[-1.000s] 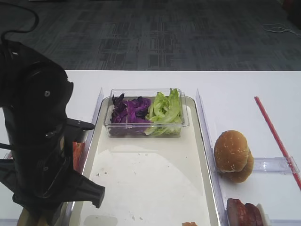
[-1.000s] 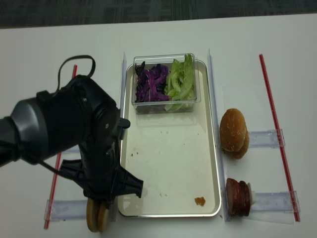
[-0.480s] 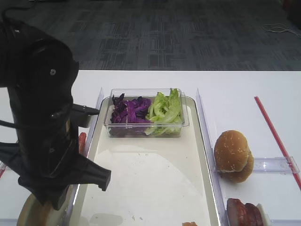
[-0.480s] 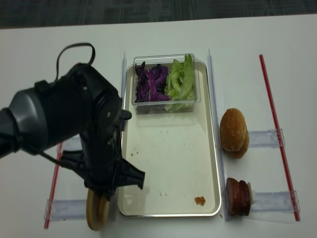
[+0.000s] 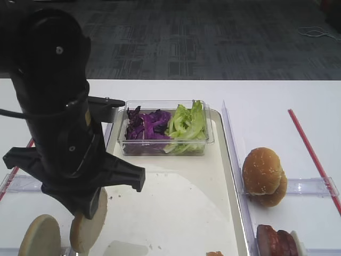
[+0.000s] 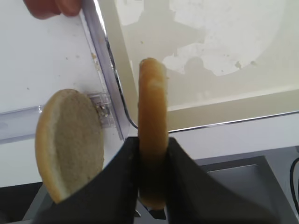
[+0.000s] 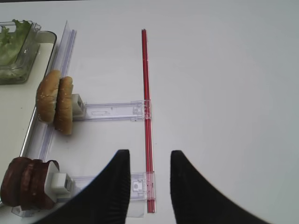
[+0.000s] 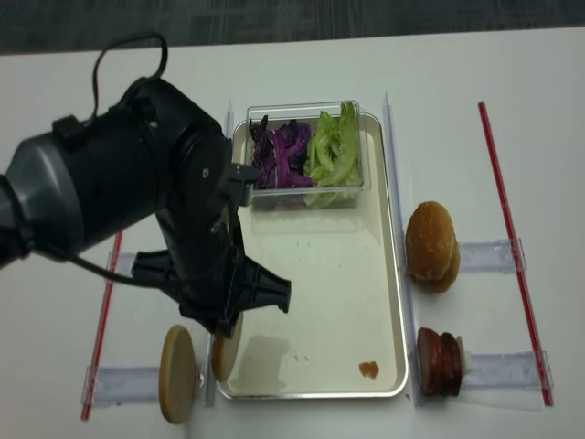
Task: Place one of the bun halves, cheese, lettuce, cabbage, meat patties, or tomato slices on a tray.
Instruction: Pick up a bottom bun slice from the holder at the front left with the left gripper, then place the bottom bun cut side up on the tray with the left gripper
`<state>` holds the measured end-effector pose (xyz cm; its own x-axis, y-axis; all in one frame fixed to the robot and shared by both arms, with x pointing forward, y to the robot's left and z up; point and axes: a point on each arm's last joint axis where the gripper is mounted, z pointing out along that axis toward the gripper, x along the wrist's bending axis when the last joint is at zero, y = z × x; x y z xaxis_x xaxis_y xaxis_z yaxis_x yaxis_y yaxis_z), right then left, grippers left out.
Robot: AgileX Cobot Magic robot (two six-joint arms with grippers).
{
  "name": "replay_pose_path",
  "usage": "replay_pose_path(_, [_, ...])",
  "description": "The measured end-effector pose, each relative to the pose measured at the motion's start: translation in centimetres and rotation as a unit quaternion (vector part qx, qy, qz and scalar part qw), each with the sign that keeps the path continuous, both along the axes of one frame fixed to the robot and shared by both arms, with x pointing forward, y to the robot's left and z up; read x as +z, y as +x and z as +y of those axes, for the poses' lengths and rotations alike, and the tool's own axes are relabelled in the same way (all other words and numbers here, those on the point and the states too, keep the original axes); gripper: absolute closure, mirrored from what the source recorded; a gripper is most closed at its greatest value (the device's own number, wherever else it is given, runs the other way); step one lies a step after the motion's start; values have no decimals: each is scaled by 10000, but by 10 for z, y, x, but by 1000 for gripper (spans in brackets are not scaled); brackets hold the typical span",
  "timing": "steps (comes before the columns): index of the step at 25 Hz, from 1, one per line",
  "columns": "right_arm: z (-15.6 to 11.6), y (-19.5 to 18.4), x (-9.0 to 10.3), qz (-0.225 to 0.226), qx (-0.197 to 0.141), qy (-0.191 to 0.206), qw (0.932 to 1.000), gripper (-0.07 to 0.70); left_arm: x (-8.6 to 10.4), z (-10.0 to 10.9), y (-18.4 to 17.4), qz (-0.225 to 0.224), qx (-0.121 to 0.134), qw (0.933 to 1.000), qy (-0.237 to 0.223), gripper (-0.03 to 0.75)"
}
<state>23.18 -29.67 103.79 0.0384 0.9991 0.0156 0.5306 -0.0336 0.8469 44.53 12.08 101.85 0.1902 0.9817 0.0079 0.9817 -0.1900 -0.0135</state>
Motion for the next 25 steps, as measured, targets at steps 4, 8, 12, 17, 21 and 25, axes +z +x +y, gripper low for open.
replay_pose_path(4, [0,0,0,0,0,0,10000,386,14,1,-2,-180,9,9997,-191,608])
replay_pose_path(8, [0,0,0,0,0,0,10000,386,19,-1,-4,-166,-120,9991,-362,608])
replay_pose_path(12, [0,0,0,0,0,0,10000,386,20,-5,-7,-23,-315,9977,-592,609])
replay_pose_path(17, [0,0,0,0,0,0,10000,386,21,-11,-2,-72,-459,9916,-1204,609])
replay_pose_path(21, [0,0,0,0,0,0,10000,386,23,-9,4,-95,-502,9864,-1563,609])
replay_pose_path(25, [0,0,0,0,0,0,10000,386,21,-6,10,-93,-476,9773,-2060,609])
